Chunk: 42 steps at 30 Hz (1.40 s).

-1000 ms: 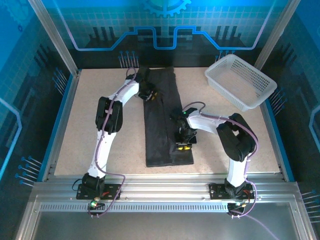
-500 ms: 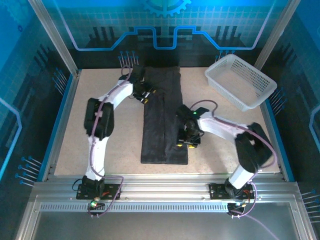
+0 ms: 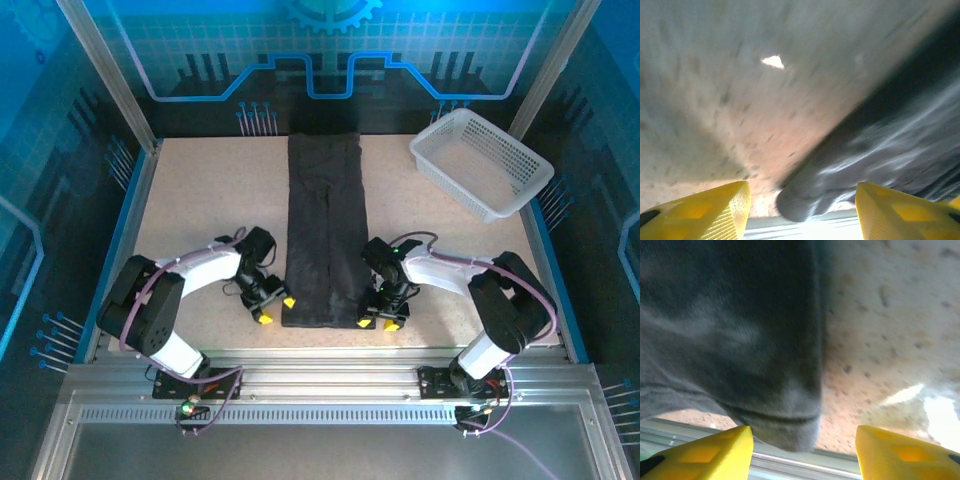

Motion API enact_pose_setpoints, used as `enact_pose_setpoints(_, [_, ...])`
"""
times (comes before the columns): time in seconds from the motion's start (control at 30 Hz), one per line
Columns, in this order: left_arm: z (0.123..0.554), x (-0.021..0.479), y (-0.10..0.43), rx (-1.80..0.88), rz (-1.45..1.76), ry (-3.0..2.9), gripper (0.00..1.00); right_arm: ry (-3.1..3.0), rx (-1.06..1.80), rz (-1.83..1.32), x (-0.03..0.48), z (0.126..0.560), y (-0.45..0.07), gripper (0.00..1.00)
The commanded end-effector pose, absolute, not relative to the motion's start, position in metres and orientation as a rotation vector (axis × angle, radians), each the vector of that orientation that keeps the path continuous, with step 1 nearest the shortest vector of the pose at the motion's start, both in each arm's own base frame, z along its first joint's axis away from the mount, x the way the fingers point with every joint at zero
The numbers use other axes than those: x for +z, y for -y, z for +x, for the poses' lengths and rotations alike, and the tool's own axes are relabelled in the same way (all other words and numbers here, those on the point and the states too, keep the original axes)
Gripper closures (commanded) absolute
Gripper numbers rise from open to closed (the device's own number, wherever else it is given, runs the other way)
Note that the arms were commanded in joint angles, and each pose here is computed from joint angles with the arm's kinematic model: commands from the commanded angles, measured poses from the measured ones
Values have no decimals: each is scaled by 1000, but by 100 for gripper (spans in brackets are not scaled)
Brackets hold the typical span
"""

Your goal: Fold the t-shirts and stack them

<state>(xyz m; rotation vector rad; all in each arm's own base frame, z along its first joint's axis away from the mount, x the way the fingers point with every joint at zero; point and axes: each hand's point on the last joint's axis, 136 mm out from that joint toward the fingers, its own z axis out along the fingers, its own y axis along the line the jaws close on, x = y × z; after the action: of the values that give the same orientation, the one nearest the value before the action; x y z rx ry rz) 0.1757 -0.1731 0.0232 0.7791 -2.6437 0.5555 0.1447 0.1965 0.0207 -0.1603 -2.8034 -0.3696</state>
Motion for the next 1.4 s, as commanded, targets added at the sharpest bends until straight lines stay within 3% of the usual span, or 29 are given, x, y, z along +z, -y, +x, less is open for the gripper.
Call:
enact_pose_setpoints(0.0, [177,38,196,720,709,2638,43,2803,-420,-165,18,151,-213,45])
enact_pose_setpoints(0.27, [172,14,203,661,675,2642,56,2840,-380,-193,14,156,-210,45])
enact_pose_setpoints(0.53, [187,15,216,694,662,2665,84,2864,-388,-183,27,164,-214,45])
enact_pose_setpoints(0.77, [183,19,213,693,689,2667,91,2806,-313,-188,8,157,-211,47])
enact_pose_setpoints(0.87, [182,21,213,696,688,2662,94,2804,-326,-185,1,160,-216,58])
enact_pose_setpoints(0.97, [176,24,213,701,692,2637,100,2837,-308,-179,7,167,-217,82])
enact_pose_setpoints(1.07, [166,26,212,715,706,2598,100,2876,-254,-161,18,167,-211,99])
enact_pose_setpoints(1.37, [143,44,214,833,736,2545,100,2817,-313,-102,45,123,-206,100])
